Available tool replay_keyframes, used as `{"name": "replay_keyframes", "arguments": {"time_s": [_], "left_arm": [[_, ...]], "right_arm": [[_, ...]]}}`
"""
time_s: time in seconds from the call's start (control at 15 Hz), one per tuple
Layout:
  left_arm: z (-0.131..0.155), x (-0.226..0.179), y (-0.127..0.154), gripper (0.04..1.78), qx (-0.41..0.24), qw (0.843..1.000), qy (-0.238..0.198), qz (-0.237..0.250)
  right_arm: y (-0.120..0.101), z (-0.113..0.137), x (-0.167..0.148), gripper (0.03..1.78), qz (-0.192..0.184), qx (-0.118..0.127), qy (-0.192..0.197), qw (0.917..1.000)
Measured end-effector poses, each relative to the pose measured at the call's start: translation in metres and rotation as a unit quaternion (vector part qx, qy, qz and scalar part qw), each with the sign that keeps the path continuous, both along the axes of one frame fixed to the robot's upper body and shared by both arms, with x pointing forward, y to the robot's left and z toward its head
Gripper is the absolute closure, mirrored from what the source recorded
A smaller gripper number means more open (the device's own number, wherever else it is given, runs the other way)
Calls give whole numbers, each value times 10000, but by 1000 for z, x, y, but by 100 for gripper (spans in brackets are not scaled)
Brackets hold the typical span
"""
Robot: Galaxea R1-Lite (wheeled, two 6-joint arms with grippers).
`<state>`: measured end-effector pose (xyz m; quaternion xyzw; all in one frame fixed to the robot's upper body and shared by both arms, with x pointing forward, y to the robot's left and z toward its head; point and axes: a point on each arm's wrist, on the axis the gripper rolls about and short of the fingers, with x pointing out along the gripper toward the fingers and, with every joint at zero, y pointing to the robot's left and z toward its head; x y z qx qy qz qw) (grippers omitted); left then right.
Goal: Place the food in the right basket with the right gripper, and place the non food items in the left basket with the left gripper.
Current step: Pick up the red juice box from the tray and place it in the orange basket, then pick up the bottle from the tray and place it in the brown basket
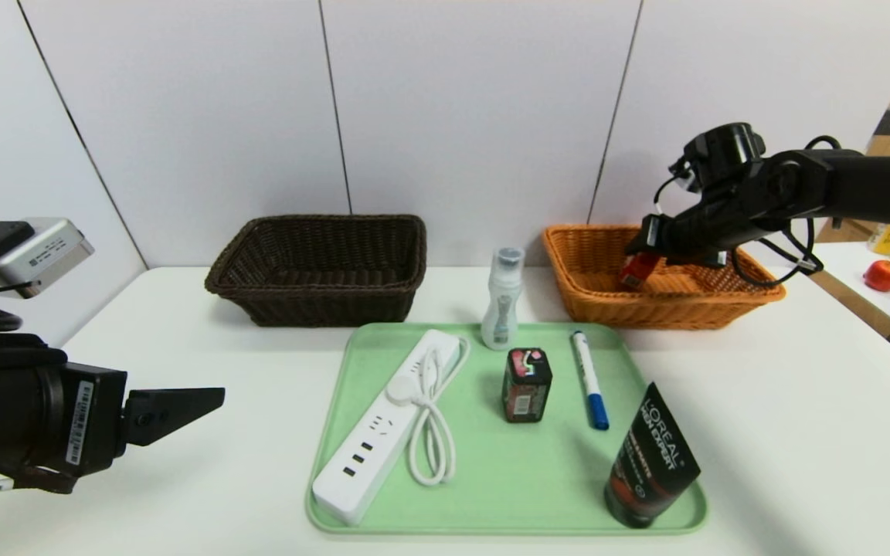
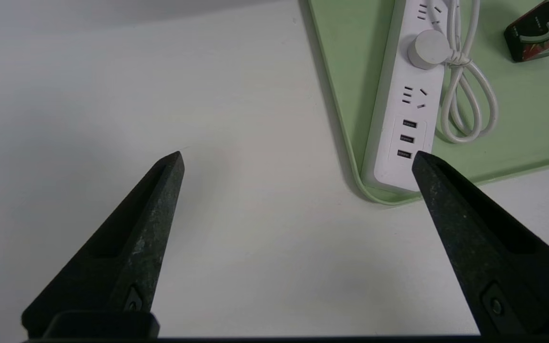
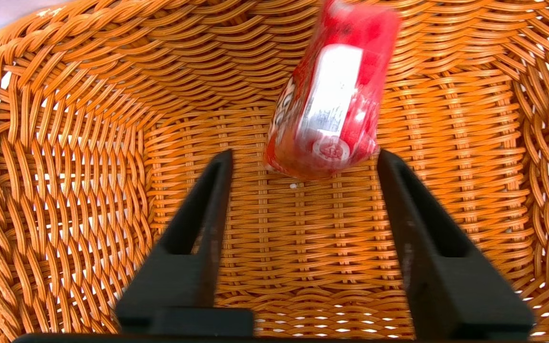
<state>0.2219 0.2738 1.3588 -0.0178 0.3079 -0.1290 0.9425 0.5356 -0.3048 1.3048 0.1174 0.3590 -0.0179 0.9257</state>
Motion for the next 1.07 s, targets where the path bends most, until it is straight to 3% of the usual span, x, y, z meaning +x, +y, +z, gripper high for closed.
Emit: {"name": "replay_keyframes", "arguments": {"time_s": [0.2, 0.4, 0.53, 0.73, 0.93, 1.07], "left_arm": [[-1, 0, 0, 13, 8, 10000, 15, 2], [-2, -1, 0, 13, 8, 10000, 24, 5], [-2, -1, 0, 13, -1, 10000, 22, 7], [-2, -1, 1, 13, -1, 10000, 25, 9], [-3, -2, 1, 13, 2, 10000, 33, 18], [-3, -3, 2, 13, -2, 10000, 31, 21]], "right_arm": [[0, 17, -7, 52, -7, 35, -220, 9998], [3, 61, -34, 39, 50, 95, -649, 9978], [15, 94, -72, 32, 253, 132, -672, 9973], [40, 124, -144, 25, 773, 127, 15, 9969], [62, 138, -217, 20, 1370, 106, 904, 9864], [71, 141, -249, 18, 1544, 175, 1325, 9789]]}}
